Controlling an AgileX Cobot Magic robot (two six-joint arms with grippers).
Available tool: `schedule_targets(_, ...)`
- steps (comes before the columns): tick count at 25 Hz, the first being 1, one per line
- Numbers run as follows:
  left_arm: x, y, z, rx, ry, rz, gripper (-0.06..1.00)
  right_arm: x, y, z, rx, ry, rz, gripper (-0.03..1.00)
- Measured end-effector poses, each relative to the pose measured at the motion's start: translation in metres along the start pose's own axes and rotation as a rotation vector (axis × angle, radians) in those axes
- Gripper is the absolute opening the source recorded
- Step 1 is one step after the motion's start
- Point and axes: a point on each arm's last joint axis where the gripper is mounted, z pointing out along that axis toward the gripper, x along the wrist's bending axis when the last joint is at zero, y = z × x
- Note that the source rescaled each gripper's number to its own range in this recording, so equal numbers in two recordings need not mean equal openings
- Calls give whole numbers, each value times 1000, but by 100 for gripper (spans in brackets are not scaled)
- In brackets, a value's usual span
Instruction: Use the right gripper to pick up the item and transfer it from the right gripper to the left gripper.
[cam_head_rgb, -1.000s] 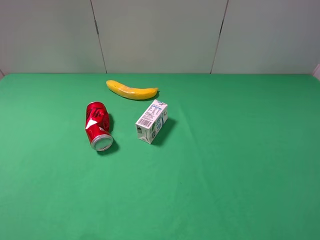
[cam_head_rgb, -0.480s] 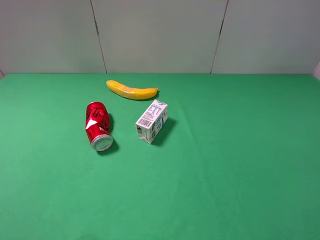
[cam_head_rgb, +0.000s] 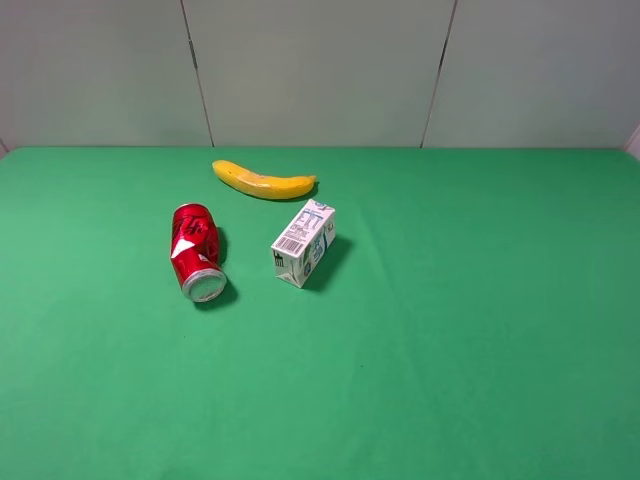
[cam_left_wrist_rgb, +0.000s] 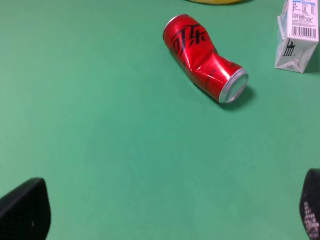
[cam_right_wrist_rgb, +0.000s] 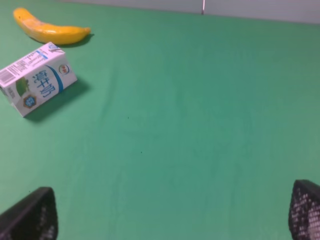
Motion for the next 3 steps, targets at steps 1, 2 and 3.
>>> schedule_targets(1,0,0,0,0,0,0,100,0,0,0,0,0,0,100)
schedule_targets(2,0,0,0,0,0,0,100,0,0,0,0,0,0,100)
schedule_targets(3,0,0,0,0,0,0,100,0,0,0,0,0,0,100)
